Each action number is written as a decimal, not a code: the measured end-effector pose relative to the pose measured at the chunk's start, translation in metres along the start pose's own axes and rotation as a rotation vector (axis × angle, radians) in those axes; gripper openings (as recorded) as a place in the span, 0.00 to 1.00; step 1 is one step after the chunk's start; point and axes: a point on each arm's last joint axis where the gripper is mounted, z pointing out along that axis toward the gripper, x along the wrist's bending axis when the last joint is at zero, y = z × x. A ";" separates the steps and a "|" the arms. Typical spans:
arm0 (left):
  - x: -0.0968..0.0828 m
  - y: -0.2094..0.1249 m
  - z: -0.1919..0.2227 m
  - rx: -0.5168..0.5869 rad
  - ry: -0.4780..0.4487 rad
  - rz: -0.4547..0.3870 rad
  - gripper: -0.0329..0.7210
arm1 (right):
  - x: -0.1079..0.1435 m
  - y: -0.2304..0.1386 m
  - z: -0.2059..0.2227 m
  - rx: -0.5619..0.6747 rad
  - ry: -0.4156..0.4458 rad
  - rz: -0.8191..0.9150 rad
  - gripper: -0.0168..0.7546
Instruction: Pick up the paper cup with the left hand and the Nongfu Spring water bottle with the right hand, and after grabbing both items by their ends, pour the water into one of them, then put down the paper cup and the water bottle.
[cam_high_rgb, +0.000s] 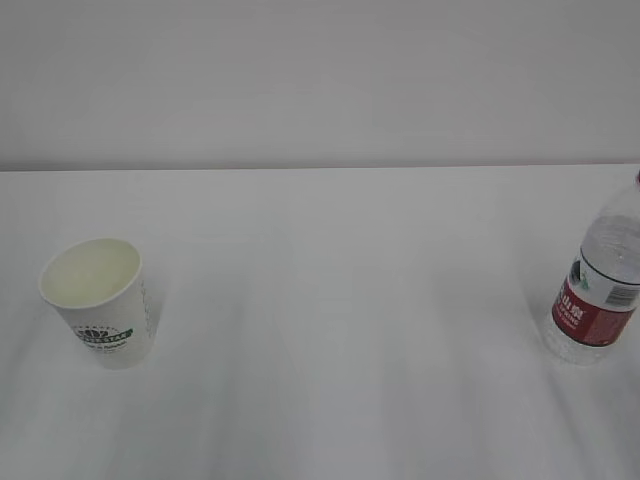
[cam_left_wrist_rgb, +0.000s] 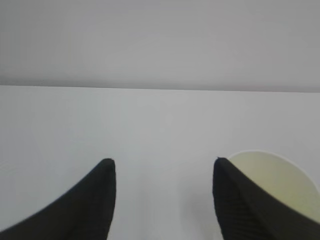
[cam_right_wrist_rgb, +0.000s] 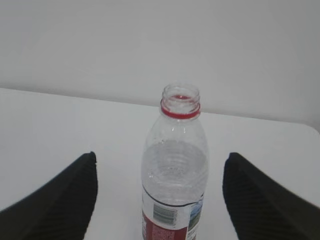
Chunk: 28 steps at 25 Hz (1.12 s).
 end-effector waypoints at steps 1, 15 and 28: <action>0.000 0.000 0.002 -0.005 0.002 0.001 0.63 | 0.001 -0.005 0.002 0.000 0.007 0.000 0.78; -0.009 -0.011 0.017 -0.011 -0.039 0.028 0.61 | 0.007 -0.028 0.044 0.078 0.064 0.032 0.78; -0.006 -0.041 0.018 -0.028 -0.043 -0.002 0.59 | 0.001 -0.066 0.053 0.078 -0.034 0.137 0.78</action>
